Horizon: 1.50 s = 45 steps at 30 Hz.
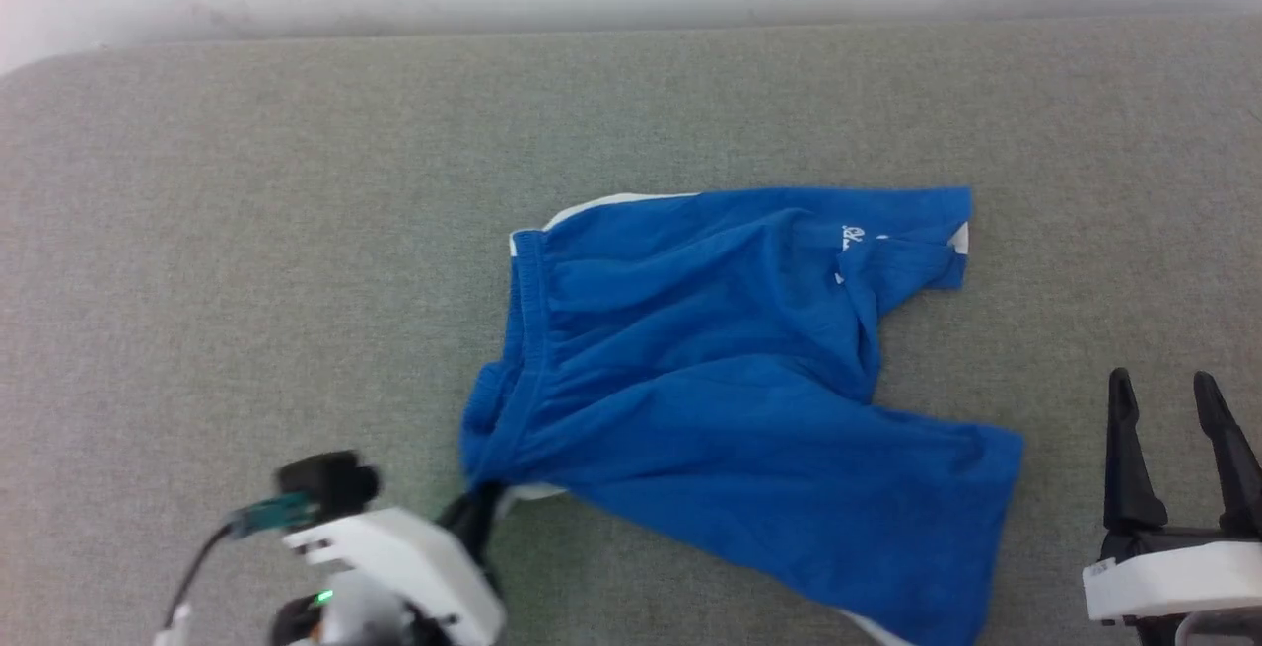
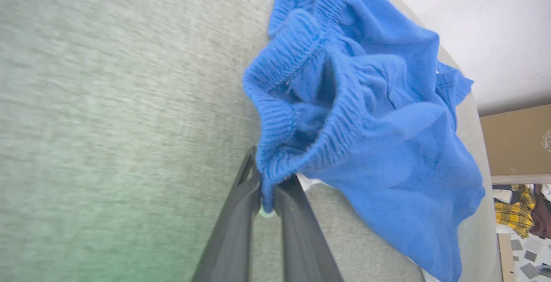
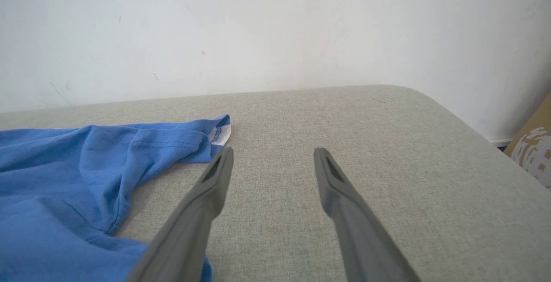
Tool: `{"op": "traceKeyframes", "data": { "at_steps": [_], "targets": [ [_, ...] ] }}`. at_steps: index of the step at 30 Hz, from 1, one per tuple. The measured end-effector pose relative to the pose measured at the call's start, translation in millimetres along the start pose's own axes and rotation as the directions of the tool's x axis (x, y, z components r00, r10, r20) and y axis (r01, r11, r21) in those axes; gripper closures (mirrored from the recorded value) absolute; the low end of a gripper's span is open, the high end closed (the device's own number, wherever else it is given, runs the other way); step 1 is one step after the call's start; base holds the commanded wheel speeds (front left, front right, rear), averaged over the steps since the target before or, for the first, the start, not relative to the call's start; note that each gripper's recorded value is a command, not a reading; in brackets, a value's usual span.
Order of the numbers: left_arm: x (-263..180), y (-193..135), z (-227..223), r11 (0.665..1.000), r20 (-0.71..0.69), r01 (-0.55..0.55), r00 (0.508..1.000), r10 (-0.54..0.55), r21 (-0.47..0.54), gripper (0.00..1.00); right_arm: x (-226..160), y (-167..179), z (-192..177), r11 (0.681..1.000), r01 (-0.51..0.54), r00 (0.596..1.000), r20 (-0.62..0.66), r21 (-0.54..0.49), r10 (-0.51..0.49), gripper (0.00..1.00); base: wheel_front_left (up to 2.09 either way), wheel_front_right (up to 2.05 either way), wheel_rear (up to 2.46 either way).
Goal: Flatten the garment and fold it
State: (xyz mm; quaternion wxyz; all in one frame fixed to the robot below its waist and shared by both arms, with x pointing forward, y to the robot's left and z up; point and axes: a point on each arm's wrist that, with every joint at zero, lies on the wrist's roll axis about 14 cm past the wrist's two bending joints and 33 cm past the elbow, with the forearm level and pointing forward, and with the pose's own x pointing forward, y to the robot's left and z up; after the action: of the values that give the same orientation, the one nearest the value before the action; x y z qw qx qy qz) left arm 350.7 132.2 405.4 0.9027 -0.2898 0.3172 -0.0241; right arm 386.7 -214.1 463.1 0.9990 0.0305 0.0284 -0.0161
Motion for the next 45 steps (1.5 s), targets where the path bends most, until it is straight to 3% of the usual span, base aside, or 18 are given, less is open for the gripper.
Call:
{"op": "traceKeyframes", "data": {
  "at_steps": [5, 9, 11, 14, 18, 23, 33, 40, 41, 43, 44, 45],
  "targets": [
    [-20.2, 30.2, 4.9, 0.997, 0.014, -0.082, 0.997, 0.082, 0.002, 1.00, 0.6, 12.5, -3.6, 0.999, -0.038, 0.999, -0.035, 0.004, 0.038, 0.00, 0.00, 0.00, 0.00],
    [-23.1, 23.1, 2.5, 0.998, 0.015, -0.061, 0.998, 0.062, -0.034, 1.00, -10.9, 41.2, -31.3, 0.989, -0.101, 0.972, -0.201, 0.109, 0.121, 0.00, 0.00, 0.00, 0.00],
    [-22.1, 16.3, -1.2, 0.998, 0.009, -0.044, 0.999, 0.045, -0.046, 1.00, -24.8, 57.2, -48.1, 0.981, -0.138, 0.931, -0.321, 0.132, 0.174, 0.00, 0.00, 0.00, 0.00],
    [-20.6, 11.0, -5.0, 0.998, 0.002, -0.031, 1.000, 0.031, -0.049, 1.00, -55.3, 75.7, -72.3, 0.966, -0.165, 0.823, -0.513, 0.199, 0.246, 0.00, 0.00, 0.00, 0.00],
    [-17.5, 8.6, -7.0, 0.999, -0.005, -0.023, 1.000, 0.023, -0.047, 1.00, -85.8, 74.5, -76.5, 0.966, -0.160, 0.723, -0.641, 0.205, 0.256, 0.00, 0.00, 0.00, 0.00],
    [-12.5, 8.9, -11.4, 0.999, -0.021, -0.022, 1.000, 0.021, -0.046, 1.00, -93.4, 75.0, -70.3, 0.965, -0.164, 0.693, -0.672, 0.205, 0.261, 0.00, 0.00, 0.00, 0.00],
    [-9.9, 12.6, -8.9, 0.998, -0.012, -0.033, 0.999, 0.032, -0.056, 1.00, -112.5, 99.1, -99.9, 0.940, -0.188, 0.579, -0.741, 0.284, 0.340, 0.00, 0.00, 0.00, 0.00],
    [-8.1, 17.1, -7.5, 0.997, -0.005, -0.044, 0.999, 0.044, -0.062, 1.00, -109.8, 103.7, -109.3, 0.935, -0.188, 0.573, -0.739, 0.302, 0.354, 0.02, 0.00, 0.00, 0.00],
    [-7.6, 17.4, -7.3, 0.997, -0.003, -0.045, 0.999, 0.045, -0.063, 1.00, -107.8, 104.3, -109.3, 0.933, -0.184, 0.580, -0.732, 0.311, 0.358, 0.44, 0.00, 0.00, 0.00],
    [-6.5, 17.5, -6.1, 0.997, 0.002, -0.045, 0.999, 0.045, -0.063, 1.00, -105.1, 104.2, -110.5, 0.932, -0.179, 0.589, -0.724, 0.316, 0.359, 0.86, 0.00, 0.00, 0.00],
    [-5.6, 17.0, -5.3, 0.997, 0.004, -0.043, 0.999, 0.044, -0.062, 1.00, -102.1, 103.4, -109.8, 0.931, -0.175, 0.601, -0.714, 0.319, 0.358, 1.00, 0.00, 0.00, 0.00],
    [-4.8, 16.7, -4.1, 0.997, 0.006, -0.042, 0.999, 0.043, -0.062, 1.00, -99.5, 102.9, -109.6, 0.931, -0.172, 0.610, -0.707, 0.321, 0.357, 1.00, 0.00, 0.00, 0.00]
  ]
}}
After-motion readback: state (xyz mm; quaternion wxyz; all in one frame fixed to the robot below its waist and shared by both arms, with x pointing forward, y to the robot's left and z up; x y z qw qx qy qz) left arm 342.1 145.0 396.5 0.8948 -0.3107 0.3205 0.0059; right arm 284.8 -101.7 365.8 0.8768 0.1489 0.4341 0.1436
